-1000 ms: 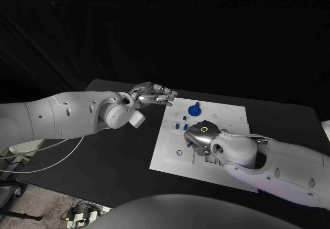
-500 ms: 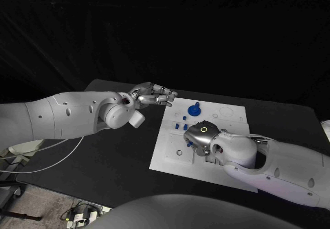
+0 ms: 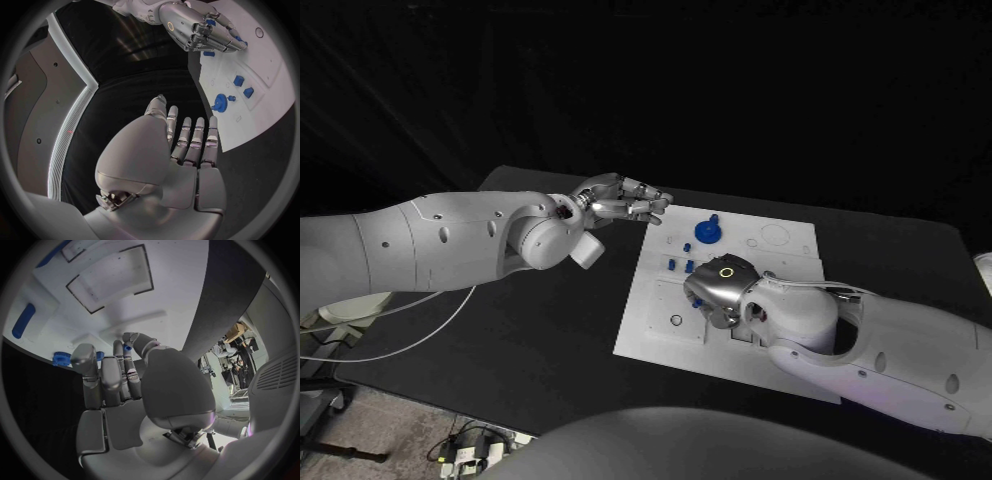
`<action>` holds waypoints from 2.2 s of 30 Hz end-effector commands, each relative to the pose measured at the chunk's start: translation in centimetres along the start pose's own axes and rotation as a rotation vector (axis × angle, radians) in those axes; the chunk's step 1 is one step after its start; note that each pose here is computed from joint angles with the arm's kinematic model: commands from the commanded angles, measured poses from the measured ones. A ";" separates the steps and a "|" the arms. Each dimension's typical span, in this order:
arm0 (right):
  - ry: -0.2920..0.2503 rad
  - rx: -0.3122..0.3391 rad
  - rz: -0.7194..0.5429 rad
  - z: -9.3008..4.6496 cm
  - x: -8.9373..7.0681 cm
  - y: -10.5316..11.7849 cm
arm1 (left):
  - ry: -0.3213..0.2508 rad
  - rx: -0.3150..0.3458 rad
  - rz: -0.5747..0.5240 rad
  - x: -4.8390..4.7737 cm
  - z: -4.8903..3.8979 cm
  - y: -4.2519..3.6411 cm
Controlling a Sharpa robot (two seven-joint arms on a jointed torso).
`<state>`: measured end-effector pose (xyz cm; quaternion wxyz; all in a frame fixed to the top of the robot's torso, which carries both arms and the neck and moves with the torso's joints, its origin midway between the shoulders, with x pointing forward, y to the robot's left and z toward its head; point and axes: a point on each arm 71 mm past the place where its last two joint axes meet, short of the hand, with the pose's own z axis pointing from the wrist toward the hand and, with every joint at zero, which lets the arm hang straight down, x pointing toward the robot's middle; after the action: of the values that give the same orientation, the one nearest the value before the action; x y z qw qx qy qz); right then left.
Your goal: Assemble the parts on the task board
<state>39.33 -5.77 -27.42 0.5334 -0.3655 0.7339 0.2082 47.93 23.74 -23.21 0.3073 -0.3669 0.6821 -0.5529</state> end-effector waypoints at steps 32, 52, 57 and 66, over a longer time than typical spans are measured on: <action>-0.143 -0.013 0.056 -1.7 -0.6 -1.5 | 0.024 -0.010 -0.004 0.20 -0.09 0.13; -0.378 0.099 0.293 -9.3 -3.8 -10.4 | 0.030 0.028 -0.006 0.58 -0.01 -0.17; -0.285 0.174 0.272 -10.0 -2.2 -12.4 | 0.035 0.030 -0.007 0.78 0.12 -0.15; -0.246 0.214 0.287 -10.2 0.5 -13.6 | 0.045 0.027 -0.009 1.07 0.31 0.04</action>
<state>43.22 -21.90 -22.89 0.6268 -0.1635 0.7209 0.2463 47.65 22.96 -23.46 0.2988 -0.3603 0.6826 -0.5612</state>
